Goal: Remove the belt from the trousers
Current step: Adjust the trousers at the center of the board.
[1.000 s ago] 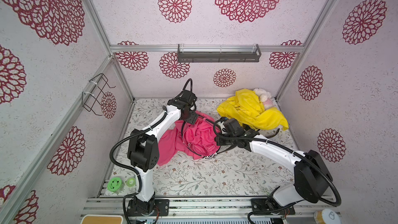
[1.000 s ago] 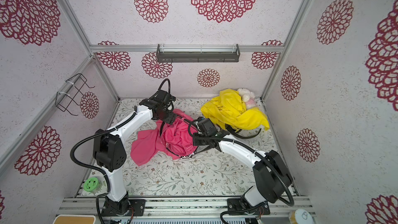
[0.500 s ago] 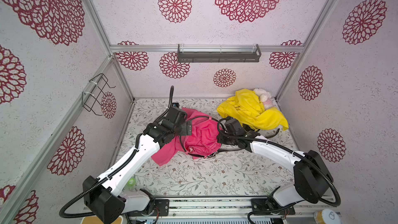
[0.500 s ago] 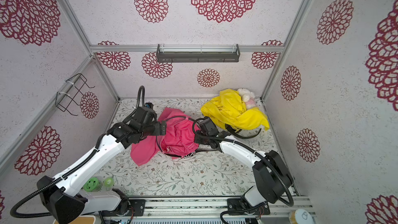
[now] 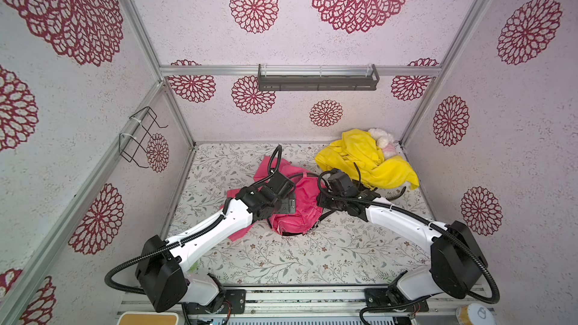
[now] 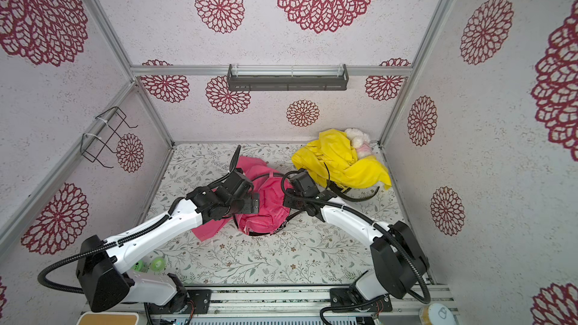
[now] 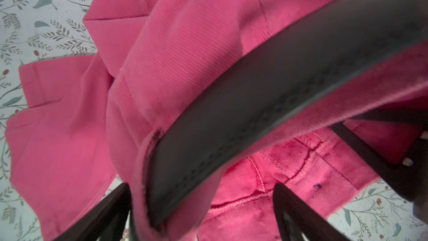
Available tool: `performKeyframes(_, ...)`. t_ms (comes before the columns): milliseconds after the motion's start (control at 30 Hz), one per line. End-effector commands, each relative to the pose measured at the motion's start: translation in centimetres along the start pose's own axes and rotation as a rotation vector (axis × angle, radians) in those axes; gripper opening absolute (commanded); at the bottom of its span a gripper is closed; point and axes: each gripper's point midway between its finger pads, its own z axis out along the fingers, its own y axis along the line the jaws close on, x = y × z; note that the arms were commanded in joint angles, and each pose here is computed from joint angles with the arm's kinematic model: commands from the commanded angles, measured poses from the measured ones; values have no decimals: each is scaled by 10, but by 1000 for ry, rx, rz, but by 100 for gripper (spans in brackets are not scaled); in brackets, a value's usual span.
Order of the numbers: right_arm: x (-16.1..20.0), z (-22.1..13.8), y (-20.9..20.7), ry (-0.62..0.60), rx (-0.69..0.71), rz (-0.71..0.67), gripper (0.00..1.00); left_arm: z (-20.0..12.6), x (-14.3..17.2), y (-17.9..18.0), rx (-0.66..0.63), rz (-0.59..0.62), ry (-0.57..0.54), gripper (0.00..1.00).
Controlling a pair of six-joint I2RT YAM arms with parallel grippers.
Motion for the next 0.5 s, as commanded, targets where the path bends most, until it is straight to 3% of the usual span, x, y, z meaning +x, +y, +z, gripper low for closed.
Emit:
performKeyframes(0, -25, -25, 19, -101, -66, 32, 0, -5, 11, 32, -121, -115, -35, 97)
performKeyframes(200, -26, -29, 20, -106, -71, 34, 0, 4, 45, 39, -230, -135, -7, 97)
performKeyframes(333, -25, -31, 23, -109, -97, 45, 0, 21, 48, 38, -254, -119, -36, 97)
performKeyframes(367, -24, -30, 24, -106, -102, 45, 0, 27, 45, 39, -258, -120, -52, 93)
performKeyframes(467, -17, -28, 19, -76, -84, 25, 0, 34, 29, 46, -250, -141, -48, 18)
